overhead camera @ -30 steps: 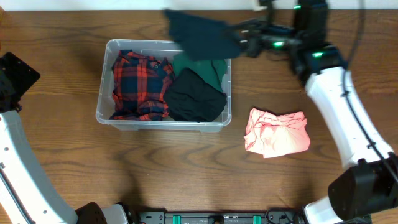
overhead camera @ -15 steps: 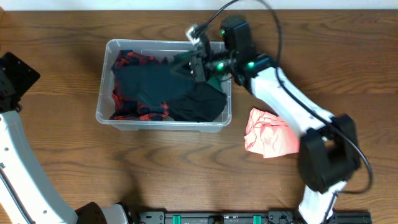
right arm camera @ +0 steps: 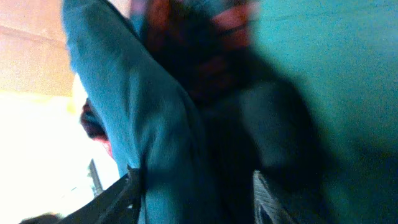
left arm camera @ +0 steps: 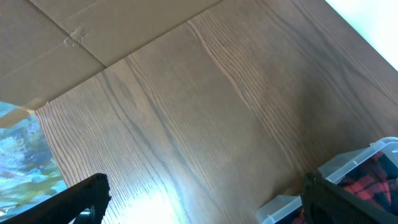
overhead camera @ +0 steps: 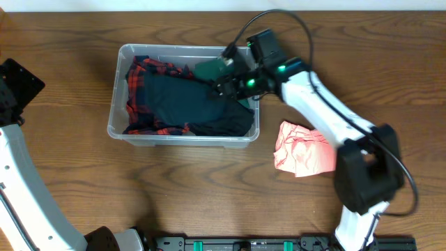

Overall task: Pack container
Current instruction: 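Carry the dark navy garment with the right gripper into the bin, then move the right gripper to the pink garment and grasp it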

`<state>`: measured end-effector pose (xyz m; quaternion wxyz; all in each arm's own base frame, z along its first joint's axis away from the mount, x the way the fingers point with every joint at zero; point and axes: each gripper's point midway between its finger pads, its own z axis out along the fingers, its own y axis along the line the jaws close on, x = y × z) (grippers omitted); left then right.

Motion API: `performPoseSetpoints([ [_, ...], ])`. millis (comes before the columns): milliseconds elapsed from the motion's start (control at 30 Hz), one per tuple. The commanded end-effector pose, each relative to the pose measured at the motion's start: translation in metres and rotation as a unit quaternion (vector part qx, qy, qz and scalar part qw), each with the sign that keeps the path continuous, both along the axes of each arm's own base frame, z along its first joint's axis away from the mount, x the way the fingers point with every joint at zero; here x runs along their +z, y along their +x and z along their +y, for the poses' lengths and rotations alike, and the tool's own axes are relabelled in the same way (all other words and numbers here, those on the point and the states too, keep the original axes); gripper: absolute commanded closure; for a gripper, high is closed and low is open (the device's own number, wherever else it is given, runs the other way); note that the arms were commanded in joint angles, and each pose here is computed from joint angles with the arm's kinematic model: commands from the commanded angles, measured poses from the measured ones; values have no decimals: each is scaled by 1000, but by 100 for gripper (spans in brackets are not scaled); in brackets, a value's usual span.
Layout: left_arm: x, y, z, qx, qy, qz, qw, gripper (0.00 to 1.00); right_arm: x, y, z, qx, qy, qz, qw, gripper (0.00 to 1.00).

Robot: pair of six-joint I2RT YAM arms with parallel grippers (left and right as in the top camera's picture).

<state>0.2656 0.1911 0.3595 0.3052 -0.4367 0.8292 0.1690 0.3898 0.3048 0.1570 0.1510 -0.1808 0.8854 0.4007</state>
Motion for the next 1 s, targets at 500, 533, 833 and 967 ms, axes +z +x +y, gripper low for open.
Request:
performPoseSetpoints([
  [500,1,-1,3,6,3,1,1000,2,32,-42,-340,-309,-213,65,925,1],
  [533,1,-1,3,6,3,1,1000,2,19,-48,-342,-307,-205,87,925,1],
  [833,1,-1,3,6,3,1,1000,2,-86,-87,-324,-267,-179,194,927,1],
  [967,1,-1,3,6,3,1,1000,2,-119,-101,-312,-252,-181,209,927,1],
])
